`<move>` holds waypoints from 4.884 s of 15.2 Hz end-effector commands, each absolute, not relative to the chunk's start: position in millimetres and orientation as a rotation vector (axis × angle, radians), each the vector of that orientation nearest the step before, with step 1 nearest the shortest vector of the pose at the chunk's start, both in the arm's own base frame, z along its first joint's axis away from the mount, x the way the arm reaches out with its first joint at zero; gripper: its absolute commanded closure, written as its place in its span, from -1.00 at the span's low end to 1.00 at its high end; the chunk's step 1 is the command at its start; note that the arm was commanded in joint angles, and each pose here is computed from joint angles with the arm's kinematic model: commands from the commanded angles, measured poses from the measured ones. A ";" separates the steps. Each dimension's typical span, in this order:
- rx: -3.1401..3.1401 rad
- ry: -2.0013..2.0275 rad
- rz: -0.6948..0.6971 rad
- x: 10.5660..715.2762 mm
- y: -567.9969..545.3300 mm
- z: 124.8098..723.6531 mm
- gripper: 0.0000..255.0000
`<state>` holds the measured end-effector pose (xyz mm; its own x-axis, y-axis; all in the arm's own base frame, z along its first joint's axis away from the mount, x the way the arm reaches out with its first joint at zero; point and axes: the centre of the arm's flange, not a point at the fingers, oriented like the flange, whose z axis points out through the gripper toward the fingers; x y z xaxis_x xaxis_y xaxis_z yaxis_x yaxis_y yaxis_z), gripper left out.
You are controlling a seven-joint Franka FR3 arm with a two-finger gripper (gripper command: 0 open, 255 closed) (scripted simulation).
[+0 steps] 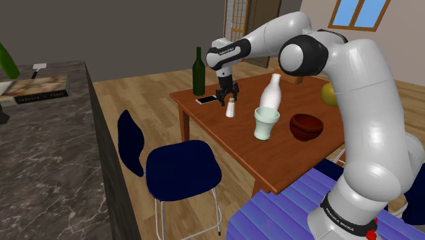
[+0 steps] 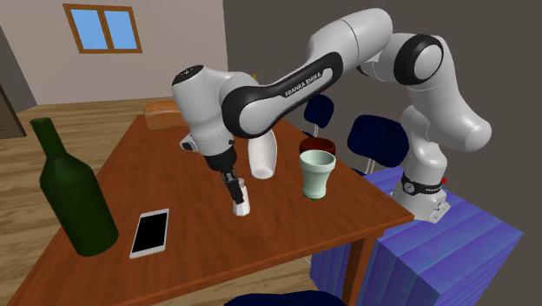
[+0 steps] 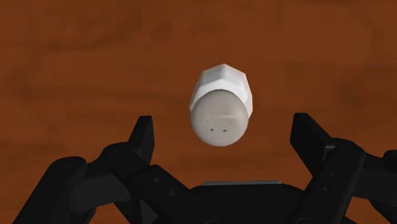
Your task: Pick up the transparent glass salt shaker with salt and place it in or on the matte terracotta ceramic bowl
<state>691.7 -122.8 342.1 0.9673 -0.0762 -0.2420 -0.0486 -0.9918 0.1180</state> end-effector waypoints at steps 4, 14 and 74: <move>3.005 -0.096 -0.376 689.1 -122.7 334.1 -1.00; 3.005 -0.096 -0.376 689.2 -122.8 334.2 1.00; 3.005 -0.096 -0.376 403.6 -225.3 517.6 1.00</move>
